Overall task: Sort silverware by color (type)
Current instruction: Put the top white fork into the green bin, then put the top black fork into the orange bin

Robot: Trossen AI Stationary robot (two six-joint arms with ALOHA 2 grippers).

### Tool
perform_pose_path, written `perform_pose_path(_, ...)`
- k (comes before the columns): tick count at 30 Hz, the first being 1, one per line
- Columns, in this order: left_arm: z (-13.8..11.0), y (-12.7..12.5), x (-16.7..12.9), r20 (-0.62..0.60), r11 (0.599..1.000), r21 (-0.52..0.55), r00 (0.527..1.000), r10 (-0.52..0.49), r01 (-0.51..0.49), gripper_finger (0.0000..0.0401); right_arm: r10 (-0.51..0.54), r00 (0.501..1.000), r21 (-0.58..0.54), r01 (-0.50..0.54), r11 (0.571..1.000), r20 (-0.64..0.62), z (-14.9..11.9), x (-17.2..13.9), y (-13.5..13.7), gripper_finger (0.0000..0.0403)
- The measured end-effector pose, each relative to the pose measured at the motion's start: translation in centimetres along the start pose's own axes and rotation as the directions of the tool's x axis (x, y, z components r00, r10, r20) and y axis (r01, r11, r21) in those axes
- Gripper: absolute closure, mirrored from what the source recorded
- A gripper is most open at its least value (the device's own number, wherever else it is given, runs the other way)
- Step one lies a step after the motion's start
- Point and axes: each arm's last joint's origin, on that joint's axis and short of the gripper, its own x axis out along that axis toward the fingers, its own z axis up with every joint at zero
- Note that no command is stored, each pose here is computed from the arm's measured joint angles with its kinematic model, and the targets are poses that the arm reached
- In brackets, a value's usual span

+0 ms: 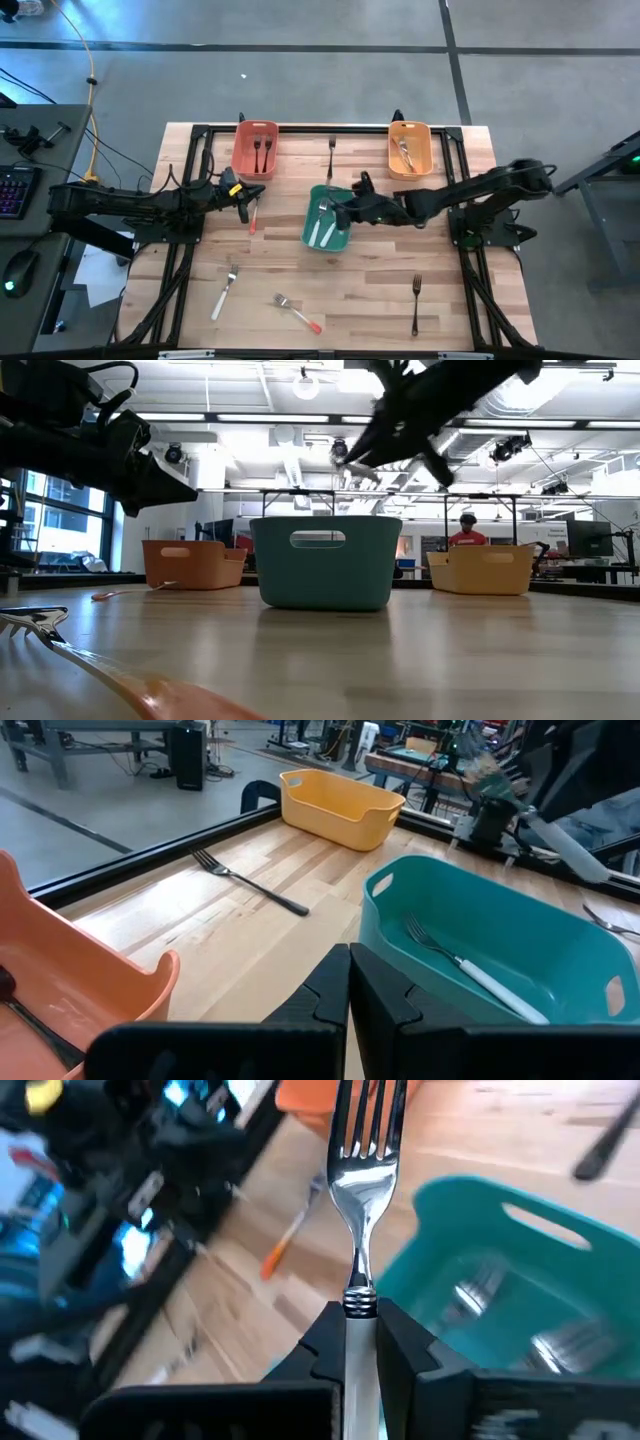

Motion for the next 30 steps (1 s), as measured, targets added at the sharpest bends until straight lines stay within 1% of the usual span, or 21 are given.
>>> perform_pose_path(3,0.0,0.0,0.0,-0.003,1.000,0.001,1.000,0.001,-0.001,0.0401,-0.010,1.000,0.065,0.008,0.998,0.023,-0.2,2.2,-0.6,0.0396)
perform_pose_path(5,0.0,0.0,0.0,-0.004,1.000,0.002,1.000,0.001,-0.001,0.0400,-0.028,0.999,0.078,0.026,0.997,0.020,-0.7,3.5,-1.2,0.0396)
perform_pose_path(10,0.0,0.0,0.0,-0.004,1.000,0.001,1.000,0.000,0.000,0.0400,-0.081,0.994,0.081,0.088,0.993,-0.075,-1.8,6.1,-3.2,0.0396)
perform_pose_path(15,0.0,0.0,0.0,-0.004,1.000,0.001,1.000,0.001,-0.001,0.0400,-0.104,0.988,0.077,0.113,0.991,-0.111,-1.9,6.9,-4.0,0.0392)
perform_pose_path(18,0.0,0.0,0.0,-0.004,1.000,0.001,1.000,0.001,-0.001,0.0400,-0.103,0.988,0.055,0.111,0.992,-0.118,-1.9,7.0,-4.1,0.0374)
perform_pose_path(21,0.0,0.0,0.0,-0.004,1.000,0.001,1.000,0.001,-0.001,0.0400,-0.090,0.988,0.009,0.092,0.996,-0.128,-1.9,7.0,-4.0,0.0345)
perform_pose_path(25,0.0,0.0,0.0,-0.004,1.000,0.001,1.000,0.001,-0.001,0.0400,-0.054,0.987,-0.098,0.040,0.994,-0.153,-1.5,6.7,-3.7,0.0312)
perform_pose_path(28,0.0,0.0,0.0,-0.004,1.000,0.001,1.000,0.001,-0.001,0.0400,0.017,0.984,-0.182,-0.050,0.982,-0.177,-0.5,5.7,-3.0,0.0305)
perform_pose_path(30,0.0,0.0,0.0,0.001,1.000,0.000,1.000,0.001,-0.001,0.0400,0.050,0.984,-0.274,-0.097,0.957,-0.174,0.4,4.5,-2.4,0.0310)
